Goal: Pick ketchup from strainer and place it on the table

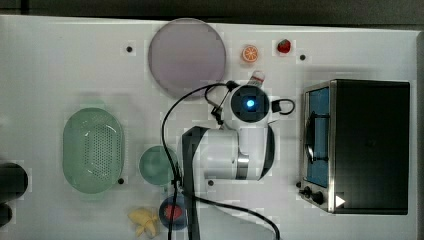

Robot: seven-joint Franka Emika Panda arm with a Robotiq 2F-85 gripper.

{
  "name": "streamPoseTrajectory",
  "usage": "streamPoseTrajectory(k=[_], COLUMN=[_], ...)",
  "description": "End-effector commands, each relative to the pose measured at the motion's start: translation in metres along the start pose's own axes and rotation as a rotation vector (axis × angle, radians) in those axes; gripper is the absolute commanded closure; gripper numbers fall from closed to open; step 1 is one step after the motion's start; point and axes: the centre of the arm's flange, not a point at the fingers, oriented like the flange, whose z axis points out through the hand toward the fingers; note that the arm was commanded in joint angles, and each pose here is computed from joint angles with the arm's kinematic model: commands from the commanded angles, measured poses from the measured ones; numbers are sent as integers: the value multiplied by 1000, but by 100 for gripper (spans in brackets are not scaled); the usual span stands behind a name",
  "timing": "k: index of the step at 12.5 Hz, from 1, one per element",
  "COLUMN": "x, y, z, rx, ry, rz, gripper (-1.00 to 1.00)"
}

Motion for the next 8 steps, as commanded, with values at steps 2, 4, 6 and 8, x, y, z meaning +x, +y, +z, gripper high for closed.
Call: streamPoseTrajectory(k=[2,4,6,8], x=[-10,-8,0,7], y=[-19,-21,-26,-29], z=[46,38,-7,-66], rx=[32,38,60,74], ry=[7,23,107,192], rz=[-83,-86,-87,-82], gripper=[-89,-100,-100,-100])
